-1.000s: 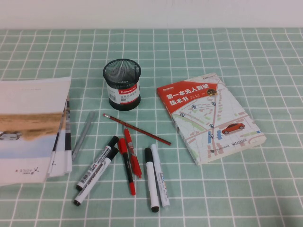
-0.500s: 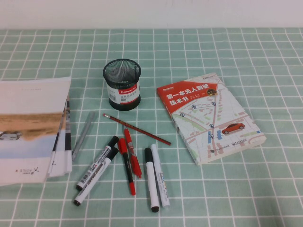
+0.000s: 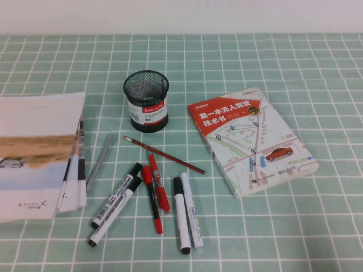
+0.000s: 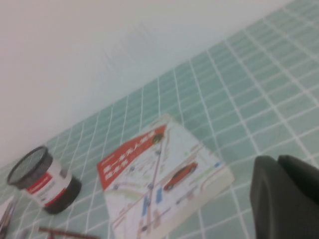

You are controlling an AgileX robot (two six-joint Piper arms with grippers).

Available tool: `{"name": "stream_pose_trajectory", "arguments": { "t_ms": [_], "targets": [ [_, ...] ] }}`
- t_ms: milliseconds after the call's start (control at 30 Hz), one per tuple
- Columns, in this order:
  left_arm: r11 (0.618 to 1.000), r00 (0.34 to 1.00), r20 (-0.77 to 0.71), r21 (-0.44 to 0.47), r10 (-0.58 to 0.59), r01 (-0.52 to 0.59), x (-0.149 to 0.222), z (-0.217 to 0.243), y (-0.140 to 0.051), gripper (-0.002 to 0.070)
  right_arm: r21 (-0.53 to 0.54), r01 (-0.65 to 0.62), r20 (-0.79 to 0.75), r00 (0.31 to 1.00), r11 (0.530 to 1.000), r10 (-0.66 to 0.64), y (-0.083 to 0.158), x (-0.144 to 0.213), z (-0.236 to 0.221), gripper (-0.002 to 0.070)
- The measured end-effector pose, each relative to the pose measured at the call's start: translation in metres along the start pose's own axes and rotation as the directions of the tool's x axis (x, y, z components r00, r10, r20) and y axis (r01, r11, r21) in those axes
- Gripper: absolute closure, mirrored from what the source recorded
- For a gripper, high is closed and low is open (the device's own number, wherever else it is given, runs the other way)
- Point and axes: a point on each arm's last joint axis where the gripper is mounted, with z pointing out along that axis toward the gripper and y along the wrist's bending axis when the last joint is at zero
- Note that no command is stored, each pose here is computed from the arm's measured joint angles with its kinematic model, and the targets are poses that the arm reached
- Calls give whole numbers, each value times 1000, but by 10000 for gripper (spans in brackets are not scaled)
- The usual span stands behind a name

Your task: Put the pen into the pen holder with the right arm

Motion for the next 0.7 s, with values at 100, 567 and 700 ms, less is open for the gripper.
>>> {"name": "stream_pose_trajectory", "arguments": {
  "t_ms": [100,567,700],
  "targets": [
    [1000,1000,0,0,0,0,0,0,0,679,11,-33,-75,997,999,34,11,-11,1,695],
    [1000,1000,0,0,0,0,0,0,0,679,40,183,-672,732,982,-109,67,-76,47,695],
    [1000,1000,0,0,0,0,0,0,0,679,-9,214,-755,639,977,-147,75,-81,80,695]
  ]
}}
